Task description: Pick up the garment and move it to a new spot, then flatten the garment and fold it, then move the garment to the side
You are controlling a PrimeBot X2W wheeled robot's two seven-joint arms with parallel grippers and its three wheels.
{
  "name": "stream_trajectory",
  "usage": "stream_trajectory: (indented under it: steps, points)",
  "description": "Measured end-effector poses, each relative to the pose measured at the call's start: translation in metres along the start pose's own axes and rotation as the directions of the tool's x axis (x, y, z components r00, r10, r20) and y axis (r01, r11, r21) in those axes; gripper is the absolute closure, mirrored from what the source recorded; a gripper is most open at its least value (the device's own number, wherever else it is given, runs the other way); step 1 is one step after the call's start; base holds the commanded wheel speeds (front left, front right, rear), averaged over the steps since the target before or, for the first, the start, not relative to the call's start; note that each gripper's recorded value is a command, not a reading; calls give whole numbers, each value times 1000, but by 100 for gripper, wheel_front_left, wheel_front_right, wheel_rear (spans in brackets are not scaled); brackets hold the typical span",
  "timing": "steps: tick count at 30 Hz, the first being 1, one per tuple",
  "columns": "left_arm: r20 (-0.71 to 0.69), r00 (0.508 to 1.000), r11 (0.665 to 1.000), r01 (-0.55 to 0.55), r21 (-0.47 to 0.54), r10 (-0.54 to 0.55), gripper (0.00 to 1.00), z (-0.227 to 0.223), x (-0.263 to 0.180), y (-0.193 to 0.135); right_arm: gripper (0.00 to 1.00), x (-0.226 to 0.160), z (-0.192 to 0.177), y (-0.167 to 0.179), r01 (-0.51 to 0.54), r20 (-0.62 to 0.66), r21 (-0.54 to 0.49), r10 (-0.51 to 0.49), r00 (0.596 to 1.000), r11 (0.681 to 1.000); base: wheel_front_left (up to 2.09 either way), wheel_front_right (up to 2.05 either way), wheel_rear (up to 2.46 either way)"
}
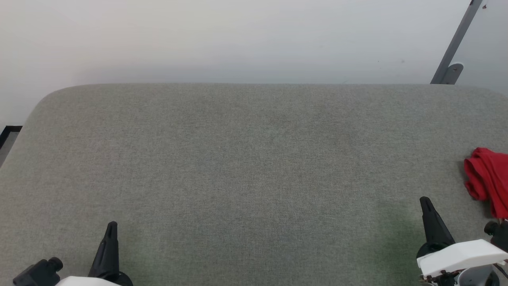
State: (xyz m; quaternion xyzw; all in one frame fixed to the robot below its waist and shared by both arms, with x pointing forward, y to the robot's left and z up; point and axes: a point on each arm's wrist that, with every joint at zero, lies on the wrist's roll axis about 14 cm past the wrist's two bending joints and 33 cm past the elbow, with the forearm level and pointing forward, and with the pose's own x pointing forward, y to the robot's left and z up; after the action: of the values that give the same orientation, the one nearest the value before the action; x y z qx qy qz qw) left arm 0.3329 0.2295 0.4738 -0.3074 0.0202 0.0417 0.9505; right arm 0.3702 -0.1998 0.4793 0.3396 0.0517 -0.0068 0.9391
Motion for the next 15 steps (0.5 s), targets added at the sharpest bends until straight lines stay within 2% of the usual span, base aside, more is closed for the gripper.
stream_trajectory:
  steps: [15]
  points:
    - [-3, 1000, 980, -15, -199, 14, 100, 0, 10, -4, 100, 3, 2, 2, -2, 7, 186, 1, 1000, 983, 0, 0, 0]
